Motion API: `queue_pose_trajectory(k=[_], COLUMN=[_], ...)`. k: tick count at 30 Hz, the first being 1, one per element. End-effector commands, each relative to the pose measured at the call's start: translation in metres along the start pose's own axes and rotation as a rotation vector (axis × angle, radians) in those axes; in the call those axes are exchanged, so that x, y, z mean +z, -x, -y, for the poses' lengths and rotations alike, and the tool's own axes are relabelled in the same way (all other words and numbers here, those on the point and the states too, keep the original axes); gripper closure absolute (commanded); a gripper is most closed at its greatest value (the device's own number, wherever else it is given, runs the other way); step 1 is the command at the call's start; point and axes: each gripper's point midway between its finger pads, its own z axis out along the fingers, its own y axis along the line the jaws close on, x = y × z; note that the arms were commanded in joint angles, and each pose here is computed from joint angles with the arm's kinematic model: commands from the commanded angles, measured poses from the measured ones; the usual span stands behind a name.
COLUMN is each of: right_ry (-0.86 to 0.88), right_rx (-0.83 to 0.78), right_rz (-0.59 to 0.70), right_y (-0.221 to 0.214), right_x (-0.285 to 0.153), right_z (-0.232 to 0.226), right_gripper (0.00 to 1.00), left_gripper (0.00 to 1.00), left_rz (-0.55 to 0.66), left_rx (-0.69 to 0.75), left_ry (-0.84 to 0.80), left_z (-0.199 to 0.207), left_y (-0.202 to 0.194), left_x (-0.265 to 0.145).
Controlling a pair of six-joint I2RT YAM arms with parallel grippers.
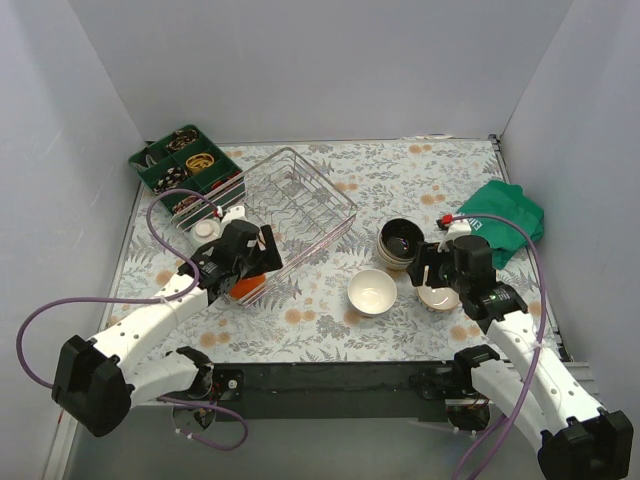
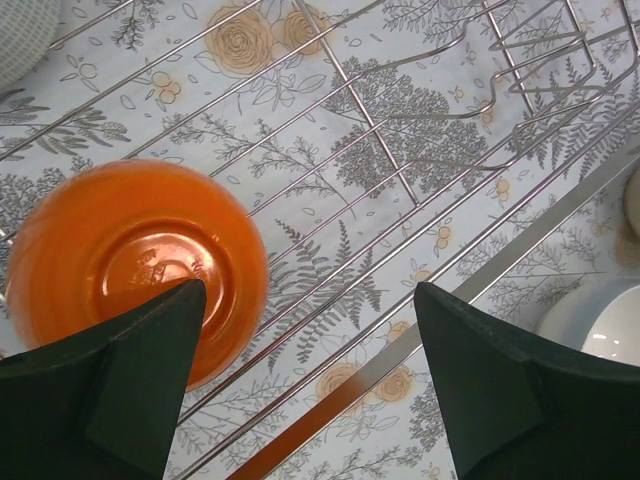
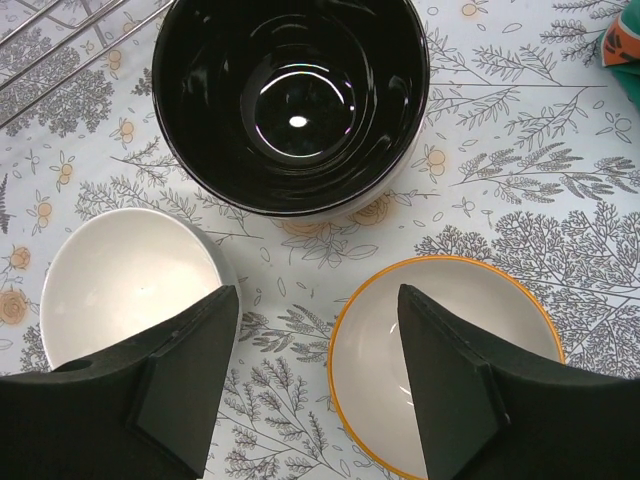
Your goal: Unload the bowls from the dish rack
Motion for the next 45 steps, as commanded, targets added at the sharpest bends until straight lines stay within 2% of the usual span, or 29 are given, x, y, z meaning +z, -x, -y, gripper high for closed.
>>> queue_pose_trajectory(k=[1, 9, 13, 18, 23, 26, 31, 35, 45], right_ry=[0.044, 0.072, 0.081, 0.095, 0.106, 0.115, 0.140, 0.155, 0.183], right_rx=[-0.022, -0.025, -0.027, -0.027, -0.029, -0.033, -0.039, -0.038, -0.044], right_rz=[0.062, 0.075, 0.074, 0.071, 0.073, 0.076, 0.080, 0.080, 0.083], right_y=[0.013, 0.013, 0.013, 0.012, 0.012, 0.012, 0.013, 0.013, 0.012], right_x=[0.001, -0.001, 0.000, -0.001, -0.001, -0.002, -0.004, -0.004, -0.004], right_z=[-0.007, -0.011, -0.013, -0.015, -0.017, -0.019, -0.023, -0.025, -0.030], right_gripper=[0.27, 0.27, 0.27, 0.27, 0.27, 0.27, 0.27, 0.27, 0.27], left_gripper=[0.15, 0.14, 0.14, 0.12, 0.11, 0.10, 0.11, 0.10, 0.07], left_rz=[0.010, -0.011, 0.027, 0.111, 0.137, 0.175, 0.248, 0.292, 0.246], left_rx=[-0.052, -0.104, -0.105, -0.040, -0.002, 0.023, 0.105, 0.175, 0.394], left_ry=[-0.030, -0.123, -0.167, -0.138, -0.075, -0.006, 0.224, 0.360, 0.628], left_z=[0.010, 0.030, 0.042, 0.042, 0.034, 0.022, -0.023, -0.043, -0.070], left_y=[0.000, -0.007, 0.006, 0.032, 0.049, 0.063, 0.090, 0.114, 0.135], left_x=[0.014, 0.027, 0.026, 0.023, 0.025, 0.020, 0.014, 0.012, 0.046])
